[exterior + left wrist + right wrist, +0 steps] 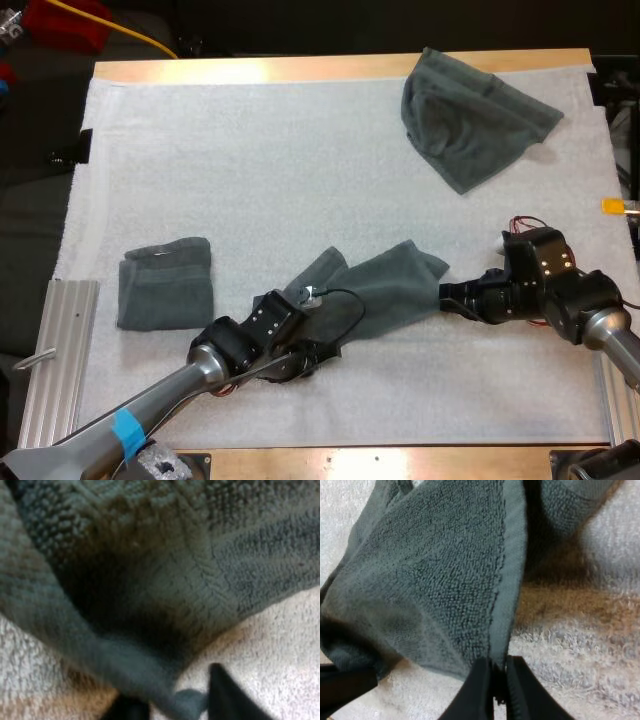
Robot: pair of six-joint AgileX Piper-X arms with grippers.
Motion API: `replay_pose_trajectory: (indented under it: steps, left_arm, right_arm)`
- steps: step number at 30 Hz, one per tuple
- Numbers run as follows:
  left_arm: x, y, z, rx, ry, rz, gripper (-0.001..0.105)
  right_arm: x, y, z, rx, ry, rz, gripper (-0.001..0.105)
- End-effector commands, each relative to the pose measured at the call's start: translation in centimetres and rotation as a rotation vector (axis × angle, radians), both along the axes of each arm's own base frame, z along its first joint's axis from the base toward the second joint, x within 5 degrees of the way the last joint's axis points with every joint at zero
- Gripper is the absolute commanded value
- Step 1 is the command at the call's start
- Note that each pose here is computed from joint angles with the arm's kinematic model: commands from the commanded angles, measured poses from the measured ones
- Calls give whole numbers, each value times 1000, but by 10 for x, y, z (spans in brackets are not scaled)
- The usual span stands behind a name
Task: Pick towel from pile, fold and stack
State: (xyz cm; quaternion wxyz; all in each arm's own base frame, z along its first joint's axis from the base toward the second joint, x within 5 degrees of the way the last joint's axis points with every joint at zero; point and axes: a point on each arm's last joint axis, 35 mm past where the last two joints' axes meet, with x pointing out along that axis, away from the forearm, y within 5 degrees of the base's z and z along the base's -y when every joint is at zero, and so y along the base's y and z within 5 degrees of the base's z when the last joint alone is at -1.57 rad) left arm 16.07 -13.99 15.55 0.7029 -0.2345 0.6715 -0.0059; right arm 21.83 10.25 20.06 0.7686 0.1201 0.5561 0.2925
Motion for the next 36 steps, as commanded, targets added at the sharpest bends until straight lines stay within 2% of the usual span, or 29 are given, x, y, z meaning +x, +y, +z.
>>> replay_pose_trajectory:
  steps: [1,5,11,14,18,21,24,36]
  left_arm:
    - [0,0,1,14,-17,-16,2]
    - [0,-1,1,14,-30,-73,0]
    - [0,-1,19,40,-74,-250,0]
    - [1,-1,40,59,-141,-325,0]
    - [3,-2,78,27,-246,-398,0]
    - [4,-3,105,-3,-309,-420,0]
    - [5,-6,125,-79,-343,-435,0]
    - [4,-6,189,-86,-432,-505,0]
  right_arm:
    - [0,-1,3,12,-12,10,0]
    - [0,-1,3,12,-12,10,0]
    - [-4,-4,20,-2,-102,30,0]
    - [-8,-6,34,-12,-151,22,0]
    - [-20,-10,52,-28,-176,43,0]
    - [-28,-9,64,-45,-206,56,0]
    - [-36,-1,78,-34,-233,96,0]
    - [-62,20,144,-151,-417,125,0]
